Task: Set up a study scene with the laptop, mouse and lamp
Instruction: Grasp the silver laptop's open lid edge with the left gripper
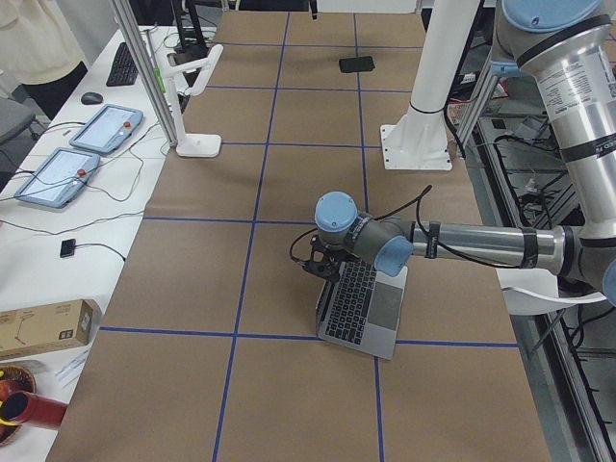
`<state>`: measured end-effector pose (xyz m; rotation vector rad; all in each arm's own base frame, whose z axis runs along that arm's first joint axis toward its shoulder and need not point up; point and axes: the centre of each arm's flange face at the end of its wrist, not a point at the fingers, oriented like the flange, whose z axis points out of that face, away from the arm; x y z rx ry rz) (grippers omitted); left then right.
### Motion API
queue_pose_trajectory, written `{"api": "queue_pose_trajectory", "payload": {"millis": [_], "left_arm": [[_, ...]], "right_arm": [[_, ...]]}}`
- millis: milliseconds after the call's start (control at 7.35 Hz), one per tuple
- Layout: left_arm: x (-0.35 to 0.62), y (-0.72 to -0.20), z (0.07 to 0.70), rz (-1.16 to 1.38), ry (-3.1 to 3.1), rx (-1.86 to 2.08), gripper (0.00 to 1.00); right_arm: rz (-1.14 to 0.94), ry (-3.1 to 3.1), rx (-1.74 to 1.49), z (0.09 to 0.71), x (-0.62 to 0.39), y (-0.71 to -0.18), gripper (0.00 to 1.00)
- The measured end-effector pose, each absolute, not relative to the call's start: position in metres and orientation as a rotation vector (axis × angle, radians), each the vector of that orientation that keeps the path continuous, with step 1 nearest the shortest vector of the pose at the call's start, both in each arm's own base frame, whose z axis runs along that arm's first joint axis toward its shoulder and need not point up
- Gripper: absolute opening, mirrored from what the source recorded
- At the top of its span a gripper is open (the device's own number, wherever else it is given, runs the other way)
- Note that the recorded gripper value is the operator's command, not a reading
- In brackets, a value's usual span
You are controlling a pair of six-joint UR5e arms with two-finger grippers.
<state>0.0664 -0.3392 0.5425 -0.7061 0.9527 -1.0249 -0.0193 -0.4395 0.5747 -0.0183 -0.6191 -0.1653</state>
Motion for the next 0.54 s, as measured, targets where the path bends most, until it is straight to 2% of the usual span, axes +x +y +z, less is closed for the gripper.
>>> {"api": "queue_pose_trajectory", "payload": {"millis": [544], "left_arm": [[0.058,-0.334,0.502,-0.937,1.070,-0.797,0.00]], "right_arm": [[-0.165,-0.618,-0.026,0.577,-0.017,-0.428,1.00]]}}
